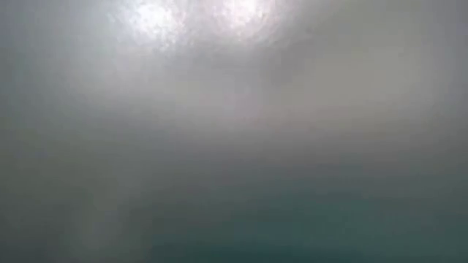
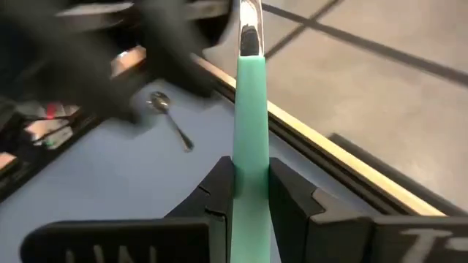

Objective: Sort silverware by color (type)
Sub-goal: Put the green spoon into the transparent bin

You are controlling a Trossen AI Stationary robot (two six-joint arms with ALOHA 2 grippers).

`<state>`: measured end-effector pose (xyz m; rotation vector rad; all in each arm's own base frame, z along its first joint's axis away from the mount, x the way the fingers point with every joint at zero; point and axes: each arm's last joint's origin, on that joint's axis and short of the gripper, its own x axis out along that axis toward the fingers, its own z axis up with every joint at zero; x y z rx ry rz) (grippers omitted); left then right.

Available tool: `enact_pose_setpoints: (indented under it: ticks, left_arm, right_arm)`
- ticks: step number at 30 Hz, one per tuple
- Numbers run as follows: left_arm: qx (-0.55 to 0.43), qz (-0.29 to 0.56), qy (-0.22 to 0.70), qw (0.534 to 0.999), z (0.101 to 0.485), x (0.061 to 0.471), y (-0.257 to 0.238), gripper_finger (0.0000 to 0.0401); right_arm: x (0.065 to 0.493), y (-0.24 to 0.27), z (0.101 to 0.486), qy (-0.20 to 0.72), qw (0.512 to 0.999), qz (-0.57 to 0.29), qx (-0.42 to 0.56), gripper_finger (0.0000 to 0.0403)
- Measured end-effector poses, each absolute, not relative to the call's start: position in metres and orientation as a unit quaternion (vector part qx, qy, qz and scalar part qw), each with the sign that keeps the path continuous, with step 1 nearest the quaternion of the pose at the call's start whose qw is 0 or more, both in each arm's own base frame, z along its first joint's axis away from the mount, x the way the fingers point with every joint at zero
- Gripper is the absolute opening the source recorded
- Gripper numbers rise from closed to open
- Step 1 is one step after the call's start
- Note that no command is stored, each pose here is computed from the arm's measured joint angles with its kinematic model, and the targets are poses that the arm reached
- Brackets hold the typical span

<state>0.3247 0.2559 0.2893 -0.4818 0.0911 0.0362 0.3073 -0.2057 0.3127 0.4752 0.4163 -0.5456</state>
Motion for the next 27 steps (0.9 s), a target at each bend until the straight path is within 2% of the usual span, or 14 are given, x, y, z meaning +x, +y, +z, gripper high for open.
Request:
enact_pose_setpoints:
  ticks: [10, 15, 18, 27]
  left_arm:
    - [-0.236, 0.029, 0.045, 0.97, 0.2916, 0.321, 0.2621, 0.0119]
    - [-0.223, 0.071, 0.037, 0.972, 0.2928, 0.3214, 0.2643, 0.0119]
    - [-0.217, 0.093, 0.032, 0.971, 0.2938, 0.3209, 0.2663, 0.0115]
    - [-0.236, 0.091, 0.035, 0.967, 0.2915, 0.3227, 0.2642, 0.0099]
  right_arm:
    - [0.312, -0.2099, 0.3115, 0.195, 0.928, -0.259, 0.182, 0.0047]
    - [0.3124, -0.211, 0.3141, 0.19, 0.933, -0.259, 0.164, 0.0047]
    - [0.3129, -0.2107, 0.3154, 0.19, 0.937, -0.252, 0.153, 0.0047]
    - [0.316, -0.2066, 0.316, 0.193, 0.943, -0.239, 0.129, 0.0047]
